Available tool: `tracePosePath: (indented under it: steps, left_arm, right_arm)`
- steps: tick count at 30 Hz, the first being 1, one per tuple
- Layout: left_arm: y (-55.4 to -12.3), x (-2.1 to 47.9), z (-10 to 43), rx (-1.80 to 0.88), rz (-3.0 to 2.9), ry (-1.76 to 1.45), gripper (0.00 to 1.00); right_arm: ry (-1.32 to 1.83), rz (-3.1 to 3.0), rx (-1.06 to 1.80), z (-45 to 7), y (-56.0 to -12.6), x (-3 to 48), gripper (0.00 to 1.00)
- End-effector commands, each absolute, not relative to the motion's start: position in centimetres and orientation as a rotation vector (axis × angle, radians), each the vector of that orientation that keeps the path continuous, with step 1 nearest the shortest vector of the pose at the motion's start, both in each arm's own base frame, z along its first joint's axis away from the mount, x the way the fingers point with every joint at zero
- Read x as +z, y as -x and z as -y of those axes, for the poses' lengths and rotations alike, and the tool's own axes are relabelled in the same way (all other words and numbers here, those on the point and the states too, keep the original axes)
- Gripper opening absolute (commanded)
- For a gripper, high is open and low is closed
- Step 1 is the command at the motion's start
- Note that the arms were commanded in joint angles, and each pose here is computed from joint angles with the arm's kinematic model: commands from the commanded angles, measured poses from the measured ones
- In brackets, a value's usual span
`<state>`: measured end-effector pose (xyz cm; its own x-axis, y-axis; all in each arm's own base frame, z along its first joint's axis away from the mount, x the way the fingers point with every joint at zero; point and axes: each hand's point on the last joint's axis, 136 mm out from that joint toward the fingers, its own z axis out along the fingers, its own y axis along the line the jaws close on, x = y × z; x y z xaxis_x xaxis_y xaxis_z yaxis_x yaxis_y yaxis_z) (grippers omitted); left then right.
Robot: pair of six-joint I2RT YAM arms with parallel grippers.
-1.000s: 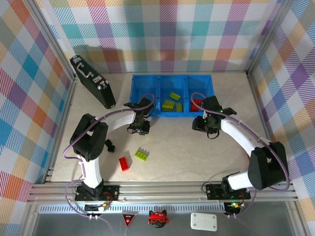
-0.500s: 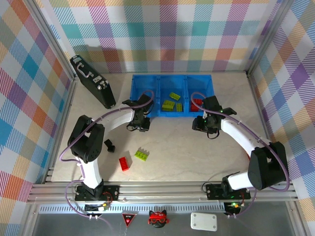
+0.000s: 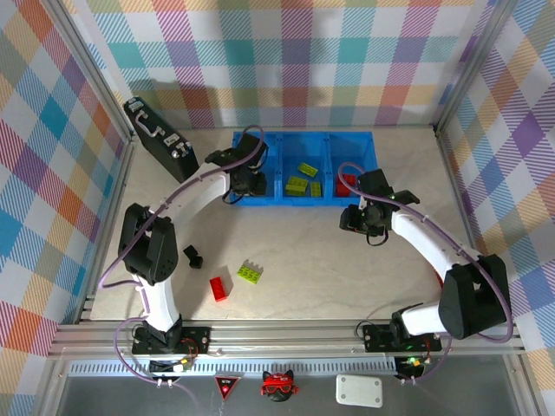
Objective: Sort the legos into containers by color
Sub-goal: Pick up the lego from the center of the table, then place the lego in the container.
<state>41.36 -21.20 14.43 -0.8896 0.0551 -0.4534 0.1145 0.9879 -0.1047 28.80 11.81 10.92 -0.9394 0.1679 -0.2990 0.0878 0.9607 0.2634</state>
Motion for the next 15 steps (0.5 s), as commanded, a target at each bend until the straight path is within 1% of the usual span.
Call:
tracePosePath:
  steps: [1,15]
  left_arm:
    - [-43.1,13.4,21.2,-0.174,-2.689,-0.131,0.31]
    - [-49.2,9.4,21.0,-0.161,-2.681,-0.072,0.32]
  right_arm:
    - [-0.182,-2.791,0.334,-11.3,-28.3,11.3,0.49]
    - [-0.196,-2.800,0.337,-11.3,-28.0,10.8,0.49]
